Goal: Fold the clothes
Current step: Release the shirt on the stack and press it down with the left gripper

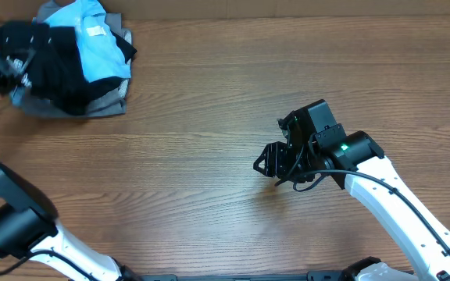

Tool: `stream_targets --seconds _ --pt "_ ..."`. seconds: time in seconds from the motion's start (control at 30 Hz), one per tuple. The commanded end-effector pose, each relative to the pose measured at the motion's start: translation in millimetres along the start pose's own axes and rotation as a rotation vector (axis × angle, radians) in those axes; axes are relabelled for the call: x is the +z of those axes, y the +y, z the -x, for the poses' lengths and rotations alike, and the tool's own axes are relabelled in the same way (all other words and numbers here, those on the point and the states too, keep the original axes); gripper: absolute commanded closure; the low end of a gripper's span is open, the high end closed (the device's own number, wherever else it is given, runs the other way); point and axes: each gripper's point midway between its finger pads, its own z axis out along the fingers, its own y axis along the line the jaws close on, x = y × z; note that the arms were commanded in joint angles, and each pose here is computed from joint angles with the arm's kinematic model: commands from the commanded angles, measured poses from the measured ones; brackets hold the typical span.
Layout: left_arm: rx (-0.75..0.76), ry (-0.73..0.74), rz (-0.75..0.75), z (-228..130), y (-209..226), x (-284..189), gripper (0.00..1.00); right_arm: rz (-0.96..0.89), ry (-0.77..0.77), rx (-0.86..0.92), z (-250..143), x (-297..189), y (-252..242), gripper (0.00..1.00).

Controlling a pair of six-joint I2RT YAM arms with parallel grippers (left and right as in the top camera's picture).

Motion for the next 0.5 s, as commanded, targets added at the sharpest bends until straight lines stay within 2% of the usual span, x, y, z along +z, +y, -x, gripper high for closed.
stream_targets --seconds 0.0,0.13,0.23,0.37,0.47 --pt "0.292 -0.002 -0.204 7 -162 -4 0.96 0.017 -0.027 -0.015 4 -7 6 0.48" --pt "0.462 -0.032 -0.251 0 -239 21 0.96 0.017 -0.027 -0.015 4 -7 6 0.48" --pt "0.560 -0.115 -0.240 7 -262 36 0.96 0.014 -0.022 -0.012 2 -7 5 0.48" --pt "0.538 -0.207 -0.097 31 -231 56 0.96 0.004 -0.006 -0.001 -2 -7 2 0.48" --pt "0.485 -0.226 0.002 47 -177 77 0.96 -0.005 0.007 0.007 -5 -7 0 0.48"
